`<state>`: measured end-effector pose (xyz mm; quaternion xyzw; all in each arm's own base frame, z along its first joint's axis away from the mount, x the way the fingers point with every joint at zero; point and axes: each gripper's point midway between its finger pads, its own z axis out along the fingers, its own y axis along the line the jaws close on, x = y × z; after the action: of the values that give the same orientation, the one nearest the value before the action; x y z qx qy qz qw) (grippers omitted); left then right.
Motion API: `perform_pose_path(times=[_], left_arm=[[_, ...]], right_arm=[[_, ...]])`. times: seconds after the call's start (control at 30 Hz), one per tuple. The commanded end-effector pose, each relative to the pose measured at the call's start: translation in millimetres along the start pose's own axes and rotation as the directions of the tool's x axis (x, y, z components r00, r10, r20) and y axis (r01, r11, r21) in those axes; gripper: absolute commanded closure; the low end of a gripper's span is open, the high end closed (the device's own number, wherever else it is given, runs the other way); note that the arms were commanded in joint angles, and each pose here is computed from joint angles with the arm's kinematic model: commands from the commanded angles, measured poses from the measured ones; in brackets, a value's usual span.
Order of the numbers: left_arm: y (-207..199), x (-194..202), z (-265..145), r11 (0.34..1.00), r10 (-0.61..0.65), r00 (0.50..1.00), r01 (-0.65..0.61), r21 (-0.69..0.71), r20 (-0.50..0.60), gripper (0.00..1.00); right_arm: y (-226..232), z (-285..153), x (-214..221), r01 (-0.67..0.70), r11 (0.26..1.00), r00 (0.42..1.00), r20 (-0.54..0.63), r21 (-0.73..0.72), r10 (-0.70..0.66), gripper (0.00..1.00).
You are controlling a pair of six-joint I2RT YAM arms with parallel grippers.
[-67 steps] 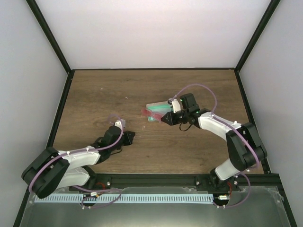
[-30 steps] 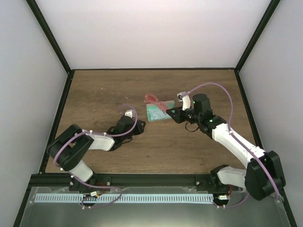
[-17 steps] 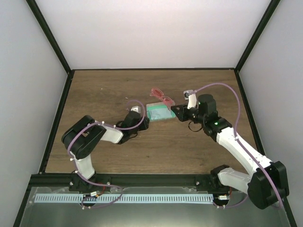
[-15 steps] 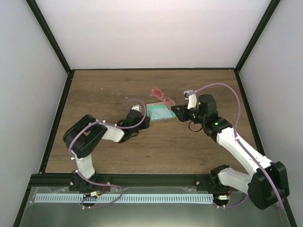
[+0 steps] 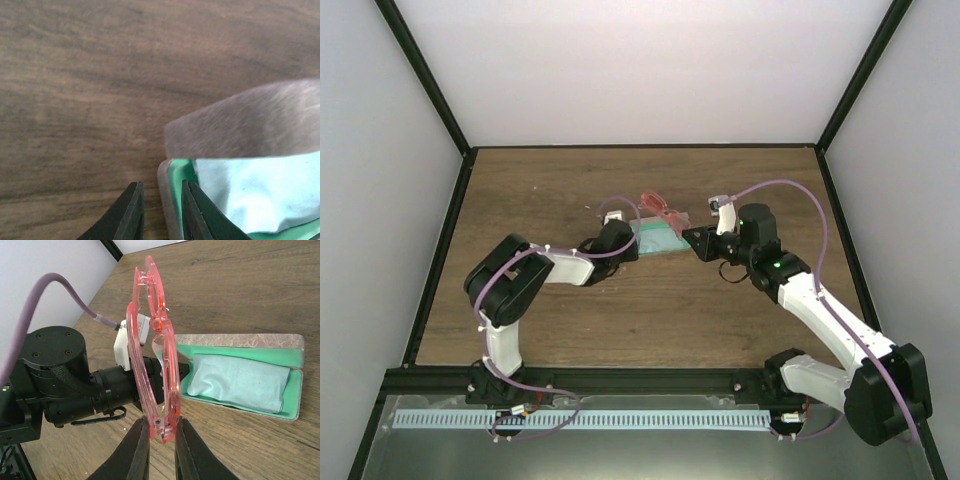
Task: Organize the sunglasses
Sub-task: Move the sunglasses case to the center of the board.
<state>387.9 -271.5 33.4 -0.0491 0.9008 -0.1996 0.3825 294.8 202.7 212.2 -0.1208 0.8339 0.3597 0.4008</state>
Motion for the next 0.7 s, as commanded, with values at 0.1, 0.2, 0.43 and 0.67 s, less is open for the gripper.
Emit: perform_pose_path(times=[0.1,0.2,0.43,0.67], left_arm=[[17,22,5,0.997,0.054,0.996,-0.057,-0.052,-0.069,0.82],[18,28,9,0.996,0.066,0.994,-0.071,-0.052,-0.087,0.83],[24,29,14,0.985,0.139,0.984,-0.149,-0.085,-0.109,0.96],[31,18,-1,0.963,0.241,0.965,-0.251,-0.101,-0.098,0.96]], right_arm=[[6,-5,-10,0.015,1.000,0.999,0.035,-0.022,-0.014,0.98],[6,-5,-8,0.011,1.000,0.999,0.031,-0.024,-0.010,0.98],[8,-7,-7,0.010,0.999,1.000,0.030,-0.034,-0.009,0.98],[12,-10,-7,0.014,0.999,0.999,0.034,-0.048,-0.012,0.98]])
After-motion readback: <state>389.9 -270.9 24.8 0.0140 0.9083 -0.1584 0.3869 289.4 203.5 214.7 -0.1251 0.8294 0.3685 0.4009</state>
